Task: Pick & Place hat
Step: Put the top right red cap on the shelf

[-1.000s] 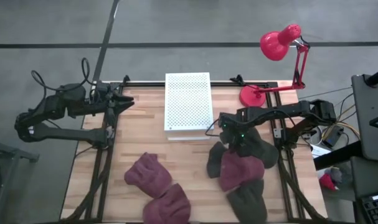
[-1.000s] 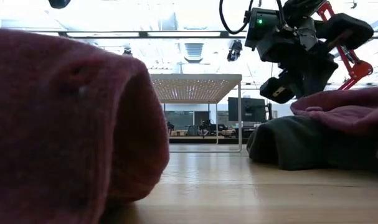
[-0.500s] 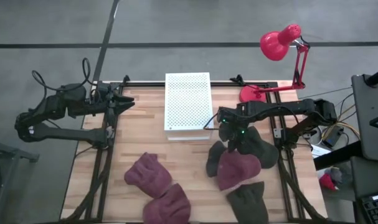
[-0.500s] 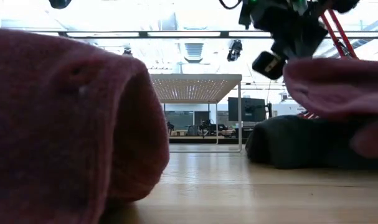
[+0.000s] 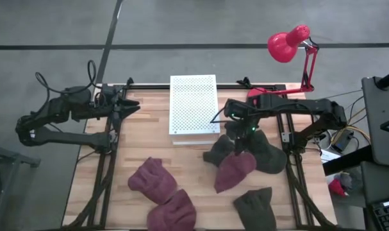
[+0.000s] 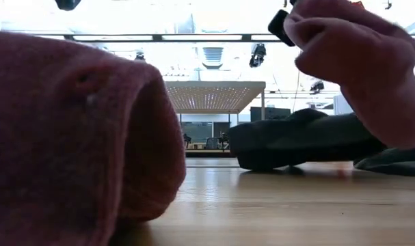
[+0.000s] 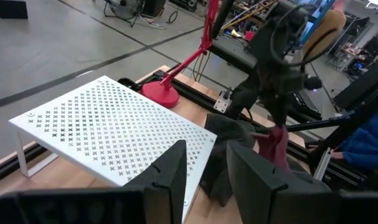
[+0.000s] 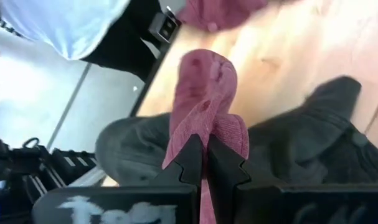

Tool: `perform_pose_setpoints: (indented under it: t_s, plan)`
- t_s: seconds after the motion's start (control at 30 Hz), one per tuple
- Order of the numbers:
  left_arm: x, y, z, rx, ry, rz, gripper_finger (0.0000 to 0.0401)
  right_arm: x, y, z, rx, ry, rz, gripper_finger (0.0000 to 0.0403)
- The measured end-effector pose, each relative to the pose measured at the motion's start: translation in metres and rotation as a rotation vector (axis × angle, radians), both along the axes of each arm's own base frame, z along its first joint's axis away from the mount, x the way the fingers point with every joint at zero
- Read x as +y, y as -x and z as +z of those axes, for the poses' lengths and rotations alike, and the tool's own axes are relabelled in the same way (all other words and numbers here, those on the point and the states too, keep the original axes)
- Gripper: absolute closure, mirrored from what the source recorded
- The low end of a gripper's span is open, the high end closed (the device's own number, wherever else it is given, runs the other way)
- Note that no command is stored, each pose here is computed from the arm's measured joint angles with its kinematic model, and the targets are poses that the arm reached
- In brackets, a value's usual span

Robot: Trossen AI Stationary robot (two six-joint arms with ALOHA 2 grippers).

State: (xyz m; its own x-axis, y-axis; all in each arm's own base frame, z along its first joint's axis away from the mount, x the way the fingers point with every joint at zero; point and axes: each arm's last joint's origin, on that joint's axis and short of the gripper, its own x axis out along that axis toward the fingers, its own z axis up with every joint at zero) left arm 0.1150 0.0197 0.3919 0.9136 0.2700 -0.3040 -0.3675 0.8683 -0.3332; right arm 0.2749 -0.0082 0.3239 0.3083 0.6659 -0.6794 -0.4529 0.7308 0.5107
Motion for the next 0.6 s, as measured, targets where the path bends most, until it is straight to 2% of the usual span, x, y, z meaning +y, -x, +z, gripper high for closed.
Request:
perform_pose_setpoints:
  t_s: [0.4, 0.6]
  plan:
    - [0.001, -0.014, -0.005, 0.050, -0.007, -0.025, 0.0289, 0.000, -0.003, 0.038, -0.131, -0.016, -0.002, 0.0394]
    - [0.002, -0.018, -0.006, 0.068, -0.027, -0.033, 0.0289, -0.003, -0.010, 0.057, -0.256, -0.009, -0.021, 0.0394]
